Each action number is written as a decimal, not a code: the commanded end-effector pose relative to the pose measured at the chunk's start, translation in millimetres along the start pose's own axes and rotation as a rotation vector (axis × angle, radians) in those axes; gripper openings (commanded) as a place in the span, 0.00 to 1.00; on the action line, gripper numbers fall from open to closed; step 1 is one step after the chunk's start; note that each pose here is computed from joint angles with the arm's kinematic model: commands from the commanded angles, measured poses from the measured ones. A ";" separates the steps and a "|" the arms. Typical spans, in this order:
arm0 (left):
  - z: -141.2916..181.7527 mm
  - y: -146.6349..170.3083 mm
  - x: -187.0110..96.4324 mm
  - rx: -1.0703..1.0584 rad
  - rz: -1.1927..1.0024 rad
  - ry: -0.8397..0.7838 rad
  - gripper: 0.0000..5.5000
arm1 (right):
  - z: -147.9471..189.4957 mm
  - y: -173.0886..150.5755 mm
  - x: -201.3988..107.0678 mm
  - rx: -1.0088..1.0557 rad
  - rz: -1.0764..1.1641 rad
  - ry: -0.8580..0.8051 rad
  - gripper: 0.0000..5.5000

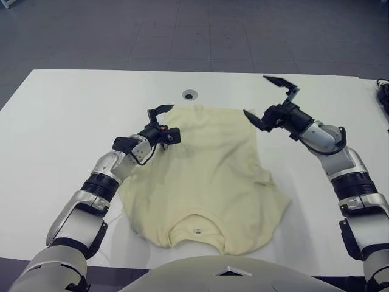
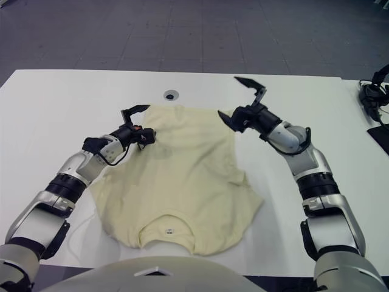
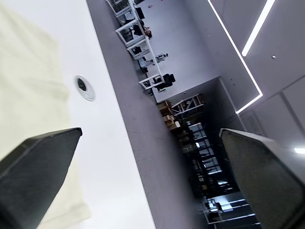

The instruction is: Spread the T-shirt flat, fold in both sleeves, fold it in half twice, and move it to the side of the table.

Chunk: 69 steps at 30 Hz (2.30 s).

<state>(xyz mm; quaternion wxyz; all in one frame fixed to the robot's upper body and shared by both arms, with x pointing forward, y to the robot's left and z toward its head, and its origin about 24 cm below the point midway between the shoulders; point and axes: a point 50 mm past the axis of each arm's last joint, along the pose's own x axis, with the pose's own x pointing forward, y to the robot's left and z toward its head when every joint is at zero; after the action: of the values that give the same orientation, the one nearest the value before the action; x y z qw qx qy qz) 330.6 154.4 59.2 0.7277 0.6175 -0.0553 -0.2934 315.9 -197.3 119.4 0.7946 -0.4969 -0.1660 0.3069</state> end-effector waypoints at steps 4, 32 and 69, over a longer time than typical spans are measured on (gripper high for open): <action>7.7 13.8 -0.9 -0.043 0.133 -0.039 0.98 | 10.4 45.1 -4.8 0.058 0.373 0.020 0.98; 44.7 -18.7 -138.9 -0.293 0.045 -0.082 0.98 | 22.8 -5.9 -46.9 0.169 -0.063 -0.140 0.98; 62.3 -113.7 -185.6 -2.345 0.557 0.344 0.43 | 30.1 7.4 -77.6 0.466 -0.228 -0.126 0.98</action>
<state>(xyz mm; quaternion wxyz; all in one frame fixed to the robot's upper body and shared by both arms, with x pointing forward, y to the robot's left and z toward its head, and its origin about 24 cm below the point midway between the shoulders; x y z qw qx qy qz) 119.9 190.8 35.1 0.8927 -0.4160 0.1549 0.0780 237.2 -225.4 127.5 0.9075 -0.2529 -0.1930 0.2744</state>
